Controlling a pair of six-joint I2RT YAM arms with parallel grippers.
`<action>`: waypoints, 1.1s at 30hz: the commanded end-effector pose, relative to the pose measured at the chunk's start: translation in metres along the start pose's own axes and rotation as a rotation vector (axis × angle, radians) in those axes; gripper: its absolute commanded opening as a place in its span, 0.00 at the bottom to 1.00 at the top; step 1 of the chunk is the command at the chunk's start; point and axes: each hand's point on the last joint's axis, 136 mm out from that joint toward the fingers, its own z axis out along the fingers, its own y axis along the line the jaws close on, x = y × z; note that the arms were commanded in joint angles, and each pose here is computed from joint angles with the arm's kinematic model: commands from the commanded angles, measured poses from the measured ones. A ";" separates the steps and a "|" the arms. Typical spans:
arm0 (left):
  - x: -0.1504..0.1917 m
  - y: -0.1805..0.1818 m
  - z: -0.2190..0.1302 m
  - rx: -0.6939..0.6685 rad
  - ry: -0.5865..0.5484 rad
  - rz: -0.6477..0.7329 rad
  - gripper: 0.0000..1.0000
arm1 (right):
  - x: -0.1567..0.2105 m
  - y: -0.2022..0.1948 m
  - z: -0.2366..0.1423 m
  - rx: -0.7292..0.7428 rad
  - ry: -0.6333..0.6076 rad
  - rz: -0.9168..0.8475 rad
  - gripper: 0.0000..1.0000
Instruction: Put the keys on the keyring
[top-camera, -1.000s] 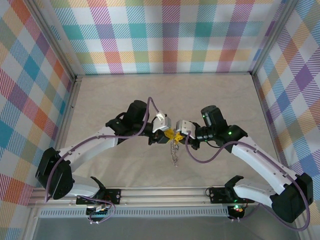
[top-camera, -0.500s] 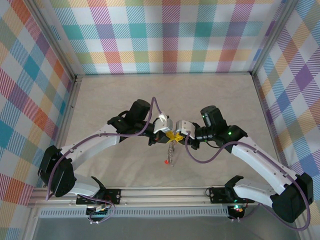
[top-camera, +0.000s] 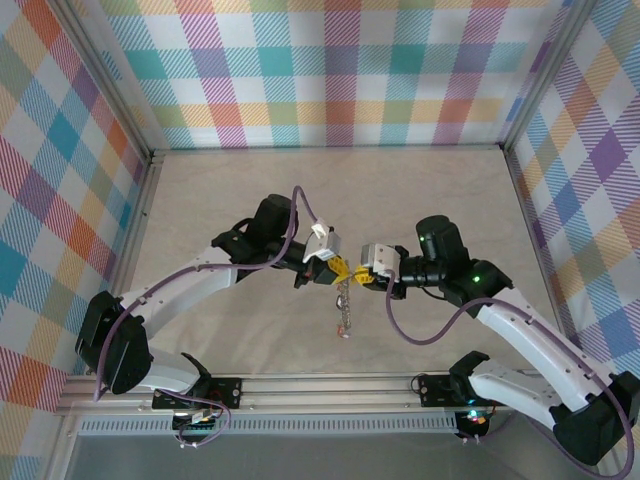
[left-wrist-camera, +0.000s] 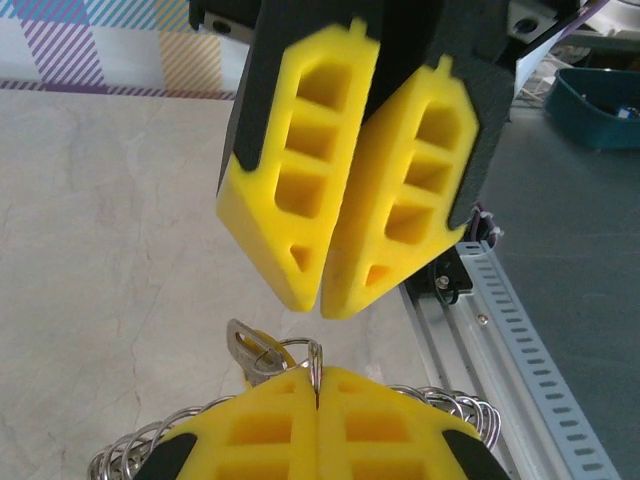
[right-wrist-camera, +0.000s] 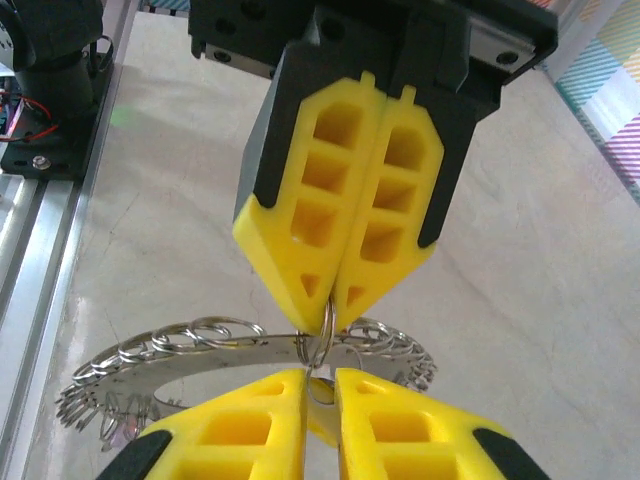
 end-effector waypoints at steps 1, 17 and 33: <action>-0.024 -0.012 -0.011 0.051 -0.062 0.075 0.00 | 0.001 0.006 0.003 -0.041 -0.013 0.002 0.15; -0.028 -0.007 -0.018 -0.029 -0.056 0.122 0.00 | -0.011 0.021 0.020 -0.176 -0.091 -0.008 0.14; -0.039 0.013 -0.024 -0.195 -0.177 0.134 0.00 | -0.012 0.022 0.032 -0.178 -0.147 0.089 0.11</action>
